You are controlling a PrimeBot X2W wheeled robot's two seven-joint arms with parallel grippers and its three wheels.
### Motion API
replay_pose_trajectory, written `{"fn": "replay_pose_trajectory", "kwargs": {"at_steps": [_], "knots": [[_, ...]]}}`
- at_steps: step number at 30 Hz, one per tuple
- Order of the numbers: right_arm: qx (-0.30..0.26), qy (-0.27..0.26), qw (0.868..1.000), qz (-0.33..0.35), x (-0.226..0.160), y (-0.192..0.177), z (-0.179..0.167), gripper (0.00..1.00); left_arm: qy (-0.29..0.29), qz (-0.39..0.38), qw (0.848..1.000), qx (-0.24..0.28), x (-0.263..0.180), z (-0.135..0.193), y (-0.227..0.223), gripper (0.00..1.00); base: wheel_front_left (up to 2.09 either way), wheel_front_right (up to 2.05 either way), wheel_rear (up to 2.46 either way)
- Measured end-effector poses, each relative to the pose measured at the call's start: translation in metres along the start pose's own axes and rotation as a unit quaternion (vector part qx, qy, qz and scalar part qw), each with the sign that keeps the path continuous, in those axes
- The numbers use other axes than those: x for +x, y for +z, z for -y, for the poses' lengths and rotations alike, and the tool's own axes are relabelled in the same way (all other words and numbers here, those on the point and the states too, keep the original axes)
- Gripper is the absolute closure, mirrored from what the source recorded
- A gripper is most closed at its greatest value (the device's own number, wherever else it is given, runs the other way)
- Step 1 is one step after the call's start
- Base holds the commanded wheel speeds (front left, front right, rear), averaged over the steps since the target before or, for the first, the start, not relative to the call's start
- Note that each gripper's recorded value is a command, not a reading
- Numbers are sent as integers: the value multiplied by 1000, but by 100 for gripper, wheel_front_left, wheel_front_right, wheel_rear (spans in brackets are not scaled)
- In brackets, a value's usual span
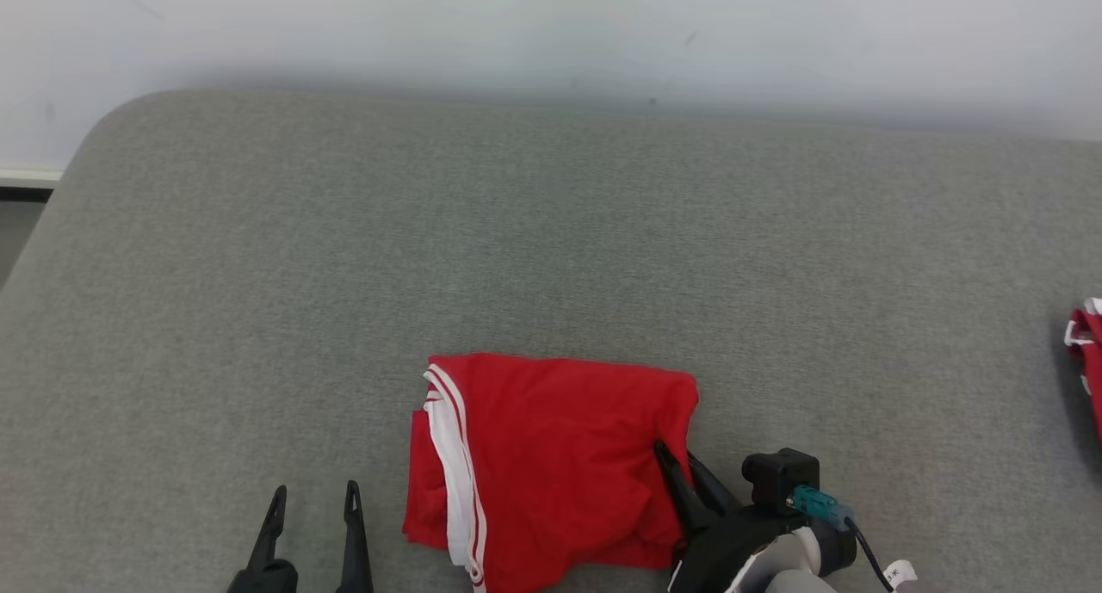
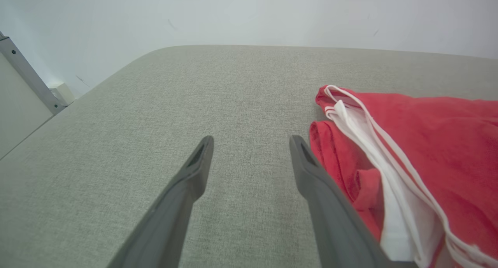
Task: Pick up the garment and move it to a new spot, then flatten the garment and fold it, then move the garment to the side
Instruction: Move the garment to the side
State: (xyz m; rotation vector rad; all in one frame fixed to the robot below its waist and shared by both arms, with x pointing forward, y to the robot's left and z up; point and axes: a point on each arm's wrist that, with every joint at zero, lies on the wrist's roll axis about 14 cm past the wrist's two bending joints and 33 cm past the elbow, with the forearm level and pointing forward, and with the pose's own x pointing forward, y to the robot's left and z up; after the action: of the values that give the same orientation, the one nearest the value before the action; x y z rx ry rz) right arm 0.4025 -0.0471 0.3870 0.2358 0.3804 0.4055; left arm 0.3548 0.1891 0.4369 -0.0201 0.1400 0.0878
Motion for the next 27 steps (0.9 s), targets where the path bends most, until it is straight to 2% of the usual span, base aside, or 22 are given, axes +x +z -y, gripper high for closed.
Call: {"fn": "replay_pose_trajectory", "kwargs": {"at_steps": [8, 16, 23, 27], "knots": [[17, -48, 998, 20, -19, 7, 29, 100, -38, -1, 999, 4, 11, 22, -1, 0, 0, 0, 0], [40, -167, 984, 52, -80, 12, 96, 100, -158, 27, 987, 2, 38, 105, 18, 0, 0, 0, 0], [60, -248, 964, 74, -134, 8, 132, 100, -252, 32, 967, 3, 44, 174, 21, 0, 0, 0, 0], [77, -295, 948, 91, -165, 6, 150, 100, -306, 37, 951, 7, 44, 214, 23, 0, 0, 0, 0]]}}
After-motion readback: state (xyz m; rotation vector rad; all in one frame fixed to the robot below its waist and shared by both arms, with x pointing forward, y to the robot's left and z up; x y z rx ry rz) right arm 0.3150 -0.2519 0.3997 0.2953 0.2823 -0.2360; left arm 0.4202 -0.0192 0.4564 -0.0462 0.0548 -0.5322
